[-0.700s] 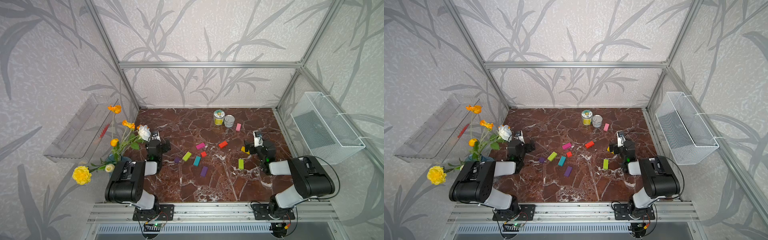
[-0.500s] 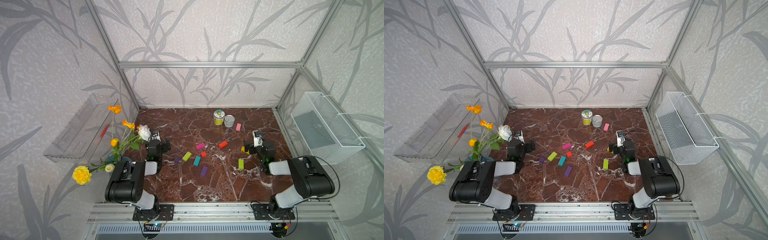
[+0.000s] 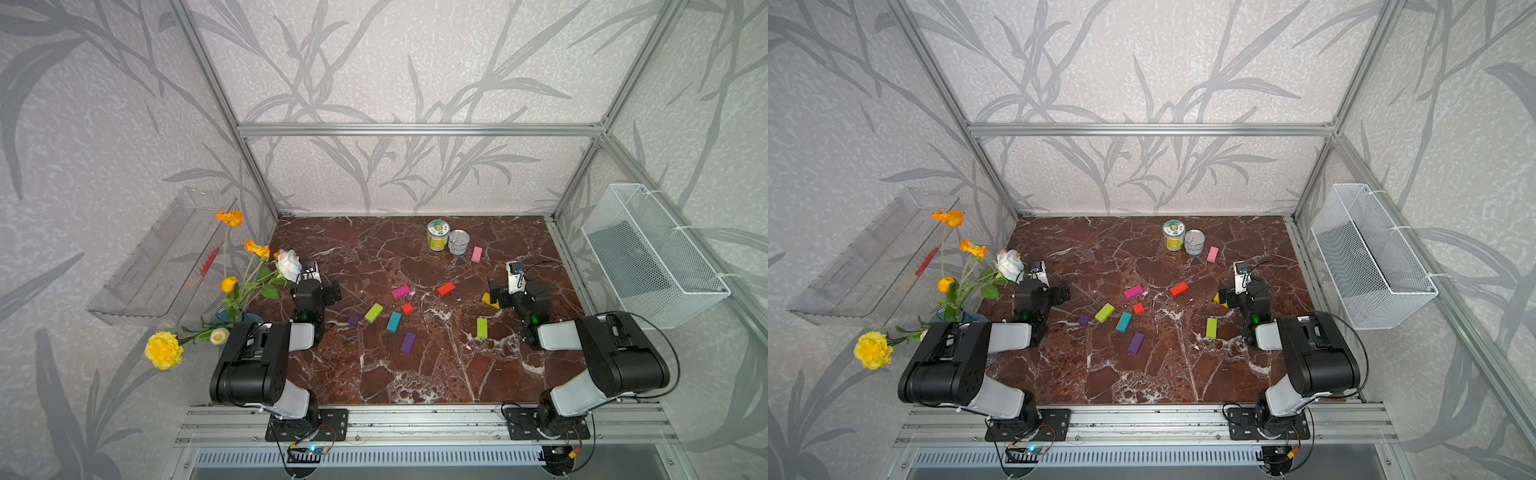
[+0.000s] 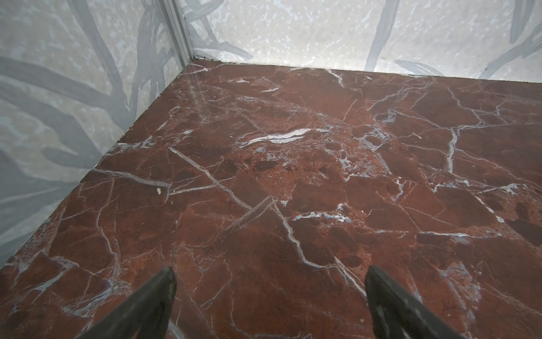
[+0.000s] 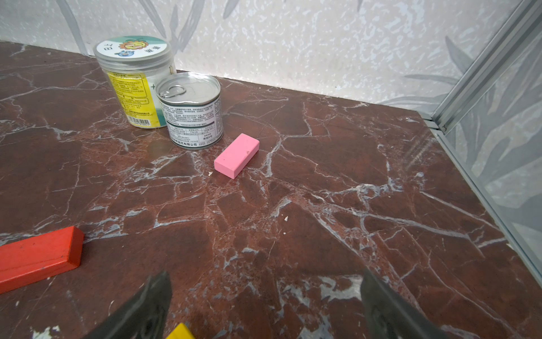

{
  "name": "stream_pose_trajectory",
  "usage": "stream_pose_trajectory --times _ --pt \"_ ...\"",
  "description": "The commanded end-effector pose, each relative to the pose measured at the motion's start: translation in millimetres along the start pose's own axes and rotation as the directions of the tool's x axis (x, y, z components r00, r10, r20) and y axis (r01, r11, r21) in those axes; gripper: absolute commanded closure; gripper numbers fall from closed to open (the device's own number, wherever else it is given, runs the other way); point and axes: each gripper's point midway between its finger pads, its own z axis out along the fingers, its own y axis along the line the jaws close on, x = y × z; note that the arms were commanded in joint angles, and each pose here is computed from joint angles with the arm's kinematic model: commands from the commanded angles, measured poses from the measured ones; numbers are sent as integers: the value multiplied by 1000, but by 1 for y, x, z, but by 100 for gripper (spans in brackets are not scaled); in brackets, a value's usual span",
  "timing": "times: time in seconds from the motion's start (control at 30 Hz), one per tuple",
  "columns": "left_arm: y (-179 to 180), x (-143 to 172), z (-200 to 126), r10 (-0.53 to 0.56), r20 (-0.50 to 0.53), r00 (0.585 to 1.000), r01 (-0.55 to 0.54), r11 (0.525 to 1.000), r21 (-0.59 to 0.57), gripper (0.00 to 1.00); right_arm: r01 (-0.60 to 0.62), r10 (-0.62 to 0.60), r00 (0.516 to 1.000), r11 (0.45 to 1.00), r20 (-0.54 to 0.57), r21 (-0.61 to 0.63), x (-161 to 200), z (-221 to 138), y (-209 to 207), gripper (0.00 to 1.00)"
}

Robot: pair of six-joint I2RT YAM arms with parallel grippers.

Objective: Assemble the letter v with building blocks
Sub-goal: Move the building block to the center of the board.

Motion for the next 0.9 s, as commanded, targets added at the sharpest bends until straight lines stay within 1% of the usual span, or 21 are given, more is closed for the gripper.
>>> stream_pose_trajectory --times 0.0,0.17,0.23,0.27,0.3,0.37,0.4,0.43,0.47,0.53,0.6,0.67,0.77,0.87 --pt "3 -12 4 1 31 1000 0 1000 -12 1 -3 2 1000 1000 30 9 -11 4 -1 1" --pt "2 -12 4 5 32 999 -5 1000 -12 1 1 -1 999 1000 34 18 -11 3 -1 1" --pt "3 -24 -1 14 76 997 -13 1000 -14 1 5 -9 998 997 54 76 -19 -4 -6 1" --pt "2 -31 -6 27 78 997 -25 999 -23 1 12 -19 998 994 66 111 -26 -11 -9 2" --pt "2 -34 -13 37 47 998 -35 999 -33 1 11 -21 998 989 67 144 -30 -17 -12 3" --pt "-2 -46 -24 63 67 996 -60 997 -46 0 -22 16 999 984 35 174 -35 -25 -17 3" --pt "-4 -50 -27 76 81 994 -72 996 -50 1 -59 62 998 981 -10 186 -33 -28 -19 3" --pt "-6 -54 -30 80 86 993 -77 996 -48 0 -87 94 995 979 -28 187 -36 -31 -19 4" --pt "-7 -59 -32 72 82 994 -68 997 -46 1 -109 119 992 981 -50 163 -40 -34 -15 5" --pt "-8 -68 -37 -1 83 997 4 999 -34 1 -134 142 986 987 -86 92 -49 -38 -3 6" --pt "-17 -75 -39 -73 77 994 71 997 21 1 -185 190 971 982 -148 46 -53 -42 7 6" --pt "-26 -78 -40 -116 42 992 113 992 62 1 -227 219 950 974 -220 -10 -56 -45 20 7" --pt "-41 -80 -44 -128 20 992 125 985 116 1 -263 224 922 961 -316 -86 -52 -50 43 8" --pt "-54 -79 -47 -103 -3 995 102 983 153 1 -299 236 903 945 -360 -132 -48 -55 63 10"
